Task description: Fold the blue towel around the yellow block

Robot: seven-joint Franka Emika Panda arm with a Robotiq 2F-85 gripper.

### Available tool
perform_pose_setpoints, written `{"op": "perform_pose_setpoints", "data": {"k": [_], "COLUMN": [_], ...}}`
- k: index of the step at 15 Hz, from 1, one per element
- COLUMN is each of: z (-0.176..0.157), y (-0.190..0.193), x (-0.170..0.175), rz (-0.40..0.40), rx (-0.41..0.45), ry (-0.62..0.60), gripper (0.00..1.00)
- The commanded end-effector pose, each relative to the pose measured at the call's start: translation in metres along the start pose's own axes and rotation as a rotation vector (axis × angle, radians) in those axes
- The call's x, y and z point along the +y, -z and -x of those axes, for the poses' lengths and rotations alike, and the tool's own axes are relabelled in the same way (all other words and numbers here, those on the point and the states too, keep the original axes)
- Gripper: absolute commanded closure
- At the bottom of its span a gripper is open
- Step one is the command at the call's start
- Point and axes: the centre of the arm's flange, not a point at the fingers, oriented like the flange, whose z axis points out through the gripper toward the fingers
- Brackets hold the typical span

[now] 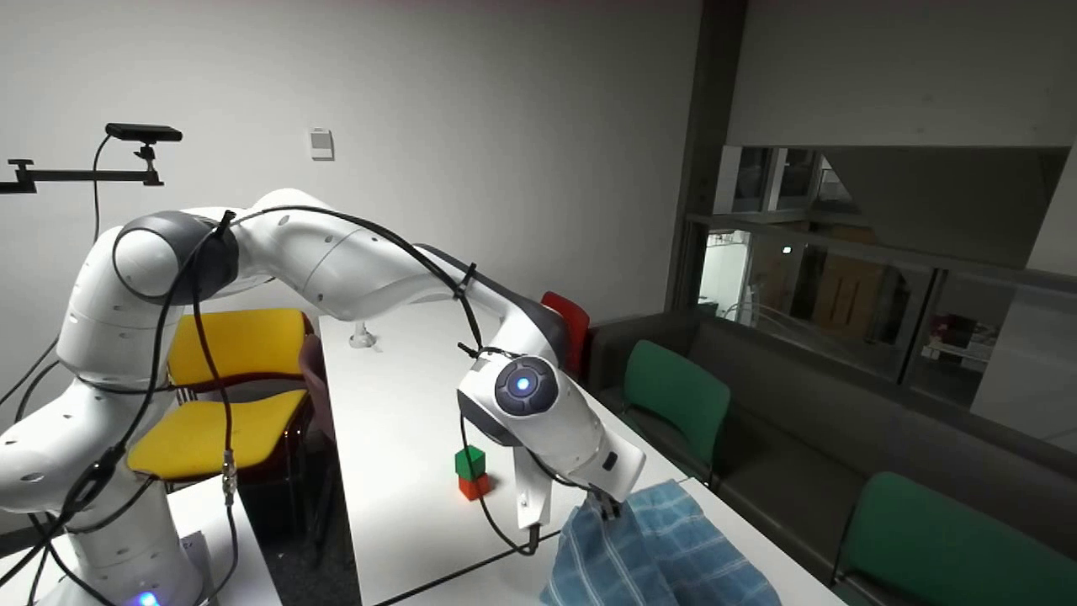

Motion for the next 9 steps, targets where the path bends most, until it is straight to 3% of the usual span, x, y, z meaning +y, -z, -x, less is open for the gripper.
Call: {"op": "perform_pose_setpoints", "data": {"k": [1,9], "z": [-0.006,-0.021], "y": [0.010,0.009], "x": [-0.012,-0.039], "rz": [0.076,0.158], "rx": [0.006,-0.018], "ry": [0.016,0.093], "gripper": [0.98,0.98]}}
